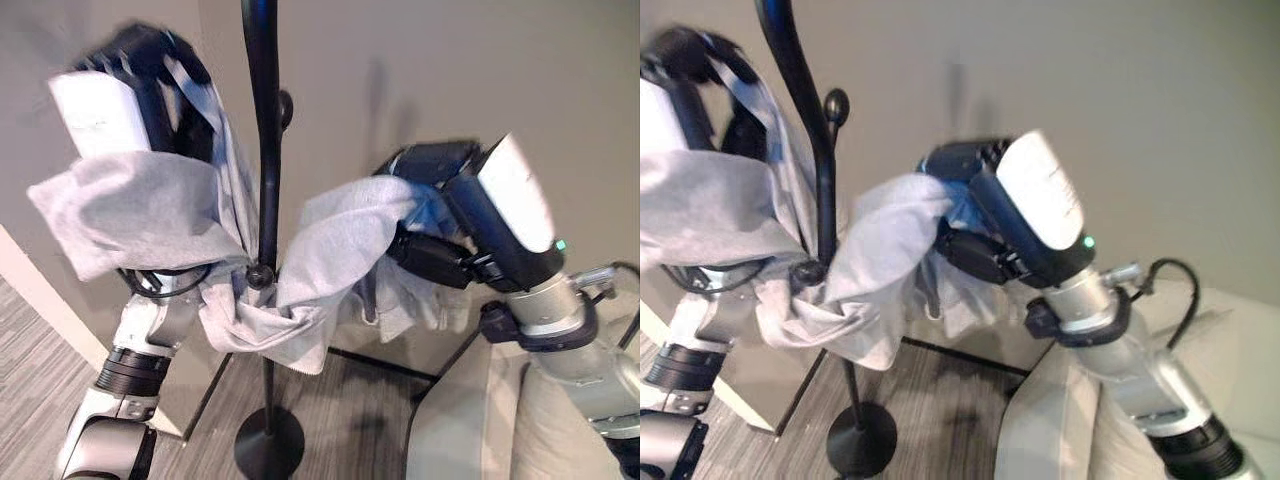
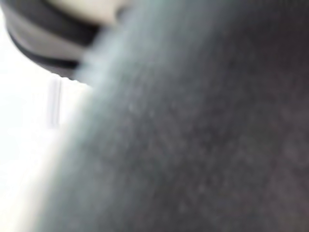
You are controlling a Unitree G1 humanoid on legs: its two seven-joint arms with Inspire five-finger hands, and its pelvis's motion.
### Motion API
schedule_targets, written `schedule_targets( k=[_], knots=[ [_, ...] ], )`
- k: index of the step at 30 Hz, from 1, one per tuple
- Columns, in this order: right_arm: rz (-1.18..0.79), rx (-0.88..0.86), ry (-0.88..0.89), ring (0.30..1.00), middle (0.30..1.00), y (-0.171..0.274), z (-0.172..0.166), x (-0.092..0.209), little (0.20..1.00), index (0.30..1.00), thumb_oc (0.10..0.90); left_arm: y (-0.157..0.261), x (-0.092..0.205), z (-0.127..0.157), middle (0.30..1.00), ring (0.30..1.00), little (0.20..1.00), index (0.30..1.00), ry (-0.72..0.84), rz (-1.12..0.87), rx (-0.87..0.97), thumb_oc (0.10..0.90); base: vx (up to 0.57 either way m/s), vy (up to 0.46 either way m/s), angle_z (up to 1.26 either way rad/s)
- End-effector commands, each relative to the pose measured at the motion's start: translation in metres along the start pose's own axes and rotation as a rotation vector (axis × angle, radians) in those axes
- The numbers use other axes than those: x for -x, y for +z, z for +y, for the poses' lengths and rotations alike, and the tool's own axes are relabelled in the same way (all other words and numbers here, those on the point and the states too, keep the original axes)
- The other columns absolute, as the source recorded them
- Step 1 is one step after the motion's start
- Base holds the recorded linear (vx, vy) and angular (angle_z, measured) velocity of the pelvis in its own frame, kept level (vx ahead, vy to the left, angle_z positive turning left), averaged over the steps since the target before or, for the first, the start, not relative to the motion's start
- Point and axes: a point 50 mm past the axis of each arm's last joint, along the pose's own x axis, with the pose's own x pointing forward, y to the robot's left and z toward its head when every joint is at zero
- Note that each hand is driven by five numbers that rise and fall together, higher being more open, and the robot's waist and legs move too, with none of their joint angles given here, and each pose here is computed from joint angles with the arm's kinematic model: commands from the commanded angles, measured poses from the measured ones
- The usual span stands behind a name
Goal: Hang the clothes on the sofa on the clothes rack.
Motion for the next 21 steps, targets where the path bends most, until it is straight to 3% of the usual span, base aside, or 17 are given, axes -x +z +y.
schedule_targets(
  k=[1,10,21],
  knots=[
    [-0.017,0.113,-0.267,0.300,0.300,-0.008,-0.035,-0.012,0.300,0.300,0.400,0.005,-0.034,0.016,0.300,0.300,0.300,0.300,0.144,-0.121,-0.038,0.400,0.00,0.000,0.00],
    [-0.001,0.186,-0.341,0.300,0.300,-0.010,-0.052,-0.005,0.300,0.300,0.400,0.018,-0.037,0.028,0.300,0.300,0.300,0.300,0.158,-0.186,0.016,0.400,-0.01,-0.001,0.05],
    [0.090,0.113,-0.234,0.300,0.300,-0.002,-0.043,0.028,0.300,0.300,0.400,0.014,0.029,0.053,0.300,0.300,0.300,0.300,-0.056,-0.087,0.116,0.400,-0.02,-0.041,0.02]
  ],
)
